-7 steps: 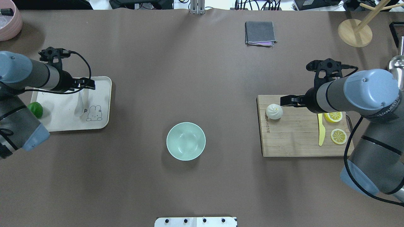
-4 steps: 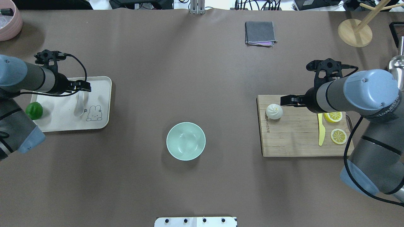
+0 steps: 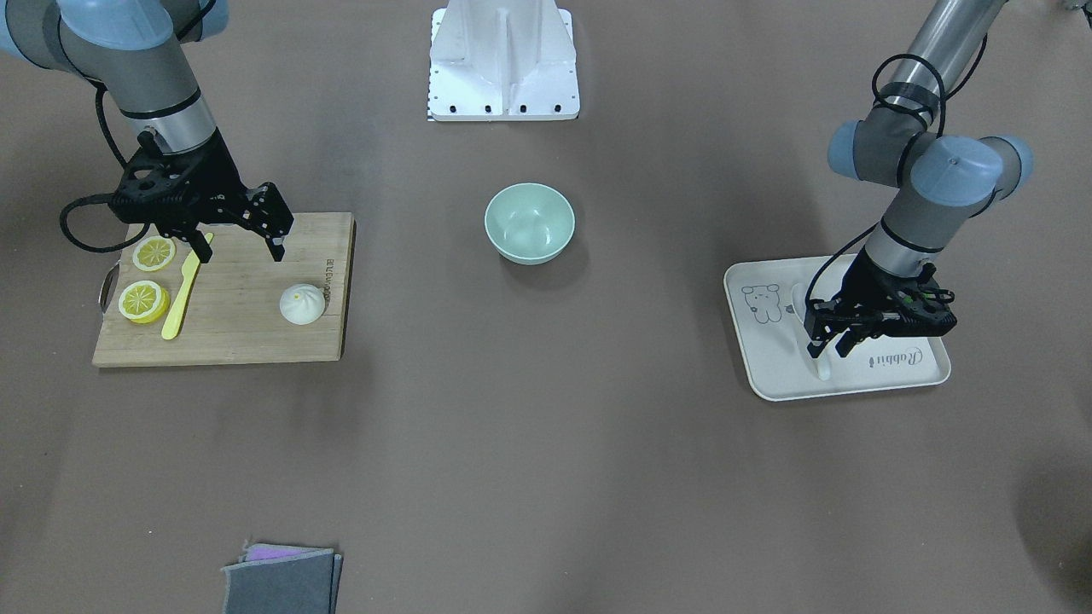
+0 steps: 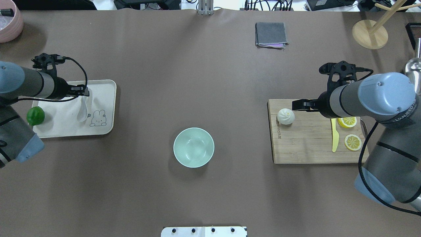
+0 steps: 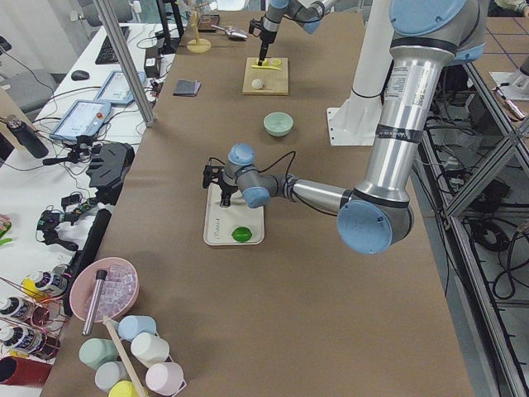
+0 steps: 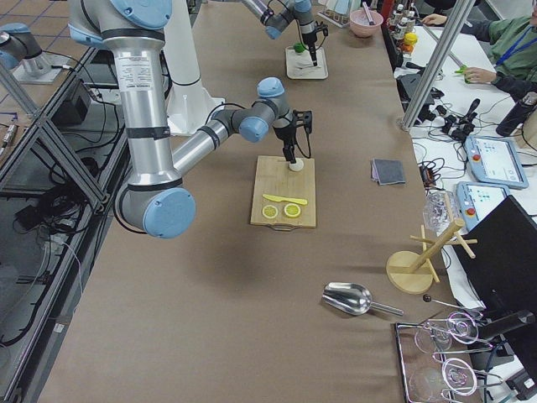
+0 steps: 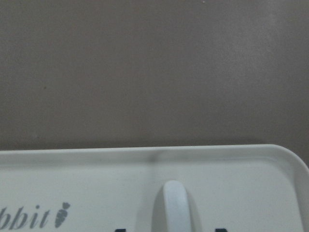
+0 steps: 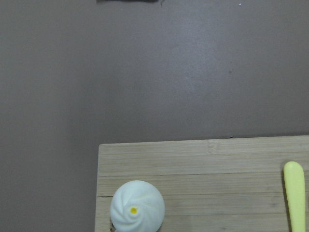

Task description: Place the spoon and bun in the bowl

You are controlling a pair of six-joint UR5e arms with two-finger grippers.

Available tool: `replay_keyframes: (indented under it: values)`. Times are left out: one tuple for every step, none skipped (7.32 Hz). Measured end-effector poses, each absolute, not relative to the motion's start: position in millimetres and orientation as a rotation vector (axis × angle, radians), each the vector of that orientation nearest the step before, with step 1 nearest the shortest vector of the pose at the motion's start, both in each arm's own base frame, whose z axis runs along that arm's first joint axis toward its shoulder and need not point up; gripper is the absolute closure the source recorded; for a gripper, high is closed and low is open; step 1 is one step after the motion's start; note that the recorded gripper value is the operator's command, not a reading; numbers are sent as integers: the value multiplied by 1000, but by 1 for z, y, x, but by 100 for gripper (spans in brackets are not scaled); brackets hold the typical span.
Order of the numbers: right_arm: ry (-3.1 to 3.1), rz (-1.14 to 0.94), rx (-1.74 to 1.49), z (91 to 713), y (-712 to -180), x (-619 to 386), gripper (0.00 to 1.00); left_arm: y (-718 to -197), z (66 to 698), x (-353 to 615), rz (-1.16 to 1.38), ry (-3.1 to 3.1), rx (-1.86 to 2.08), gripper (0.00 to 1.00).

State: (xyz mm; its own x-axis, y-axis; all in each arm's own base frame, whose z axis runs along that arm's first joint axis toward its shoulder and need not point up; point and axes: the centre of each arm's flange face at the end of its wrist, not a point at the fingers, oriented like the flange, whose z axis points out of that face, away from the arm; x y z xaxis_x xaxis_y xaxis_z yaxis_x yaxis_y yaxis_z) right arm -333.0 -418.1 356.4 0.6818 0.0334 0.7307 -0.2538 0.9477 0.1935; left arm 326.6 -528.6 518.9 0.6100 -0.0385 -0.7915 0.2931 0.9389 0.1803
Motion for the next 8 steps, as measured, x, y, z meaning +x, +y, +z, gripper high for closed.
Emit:
replay_keyframes:
  values:
    - [-807,164,291,356,-418,-333,1,-529,519,327,-202,897,308,51]
    - [-807,164,291,356,-418,-333,1,-529,519,327,-204,896,308,51]
    - [-807,164,291,357,-418,-333,1,-529,519,328,-205,896,307,51]
    - [-806,164,290,357,-418,-333,1,-529,519,328,-204,897,308,51]
    - [-806,164,290,357,-418,-333,1,-529,518,329,-204,897,308,51]
    - [-806,164,290,357,-418,-333,1,-529,518,330,-204,896,308,51]
    - [-805,164,289,358,-418,-333,1,-529,519,330,-204,896,307,51]
    - [-804,164,289,358,-418,-334,1,-529,519,330,-204,895,307,51]
